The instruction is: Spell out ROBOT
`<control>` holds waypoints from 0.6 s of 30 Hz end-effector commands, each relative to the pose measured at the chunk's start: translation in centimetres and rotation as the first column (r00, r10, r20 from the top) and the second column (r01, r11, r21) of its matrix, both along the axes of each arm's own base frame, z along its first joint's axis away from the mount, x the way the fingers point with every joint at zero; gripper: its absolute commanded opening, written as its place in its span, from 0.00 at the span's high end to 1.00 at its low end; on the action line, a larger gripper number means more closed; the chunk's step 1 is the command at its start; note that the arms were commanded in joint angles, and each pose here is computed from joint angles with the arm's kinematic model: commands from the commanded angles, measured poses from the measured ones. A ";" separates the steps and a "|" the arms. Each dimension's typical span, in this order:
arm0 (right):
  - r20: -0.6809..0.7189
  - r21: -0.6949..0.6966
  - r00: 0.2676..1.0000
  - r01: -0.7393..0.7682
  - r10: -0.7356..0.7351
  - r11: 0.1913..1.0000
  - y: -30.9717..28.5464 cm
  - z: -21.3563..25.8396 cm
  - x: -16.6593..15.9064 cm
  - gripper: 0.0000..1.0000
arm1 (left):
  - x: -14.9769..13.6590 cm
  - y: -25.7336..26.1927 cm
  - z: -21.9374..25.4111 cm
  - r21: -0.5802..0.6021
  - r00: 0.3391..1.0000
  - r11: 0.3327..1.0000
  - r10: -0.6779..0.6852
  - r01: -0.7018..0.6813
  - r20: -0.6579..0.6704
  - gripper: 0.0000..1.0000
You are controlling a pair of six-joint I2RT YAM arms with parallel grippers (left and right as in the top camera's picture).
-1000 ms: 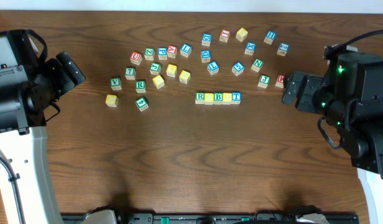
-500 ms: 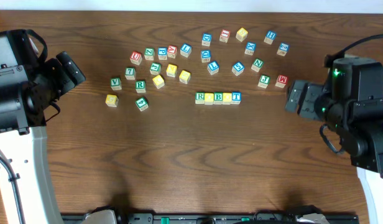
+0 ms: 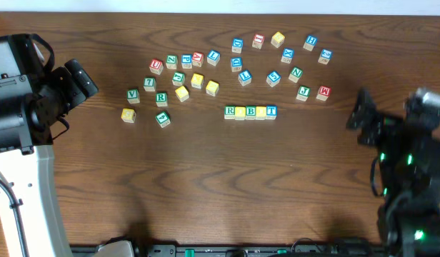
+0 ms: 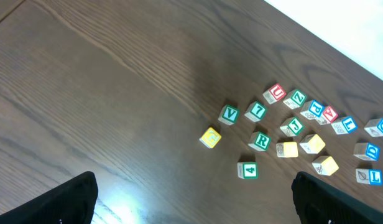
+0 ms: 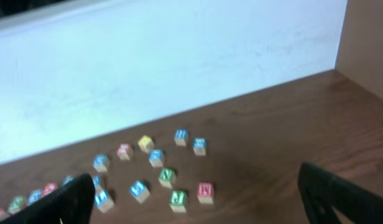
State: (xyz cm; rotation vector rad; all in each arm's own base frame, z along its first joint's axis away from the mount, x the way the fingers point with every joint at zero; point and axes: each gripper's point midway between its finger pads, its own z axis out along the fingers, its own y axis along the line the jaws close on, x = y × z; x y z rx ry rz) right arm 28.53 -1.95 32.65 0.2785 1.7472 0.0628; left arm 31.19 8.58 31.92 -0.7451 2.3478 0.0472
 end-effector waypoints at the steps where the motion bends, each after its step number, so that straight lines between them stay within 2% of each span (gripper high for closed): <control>1: 0.039 -0.028 0.997 -0.071 0.072 0.997 0.7 -3.1 -1.9 0.01 | 0.1 0.2 0.3 0.000 1.000 1.000 0.015 -0.015 0.008 0.02; 8: 0.143 -0.039 0.986 -0.076 0.081 0.996 0.8 -9.1 -4.4 0.01 | 0.1 0.2 0.3 0.000 1.000 1.000 0.015 -0.015 0.008 0.02; 14: 0.190 -0.045 0.976 -0.104 0.111 0.994 1.4 -12.7 -4.4 0.01 | 0.1 0.2 0.3 0.000 1.000 1.000 0.015 -0.015 0.008 0.01; 18: 0.160 -0.040 0.981 -0.106 0.111 0.994 1.3 -15.1 -4.1 0.01 | 0.1 0.2 0.3 0.000 1.000 1.000 0.015 -0.015 0.008 0.02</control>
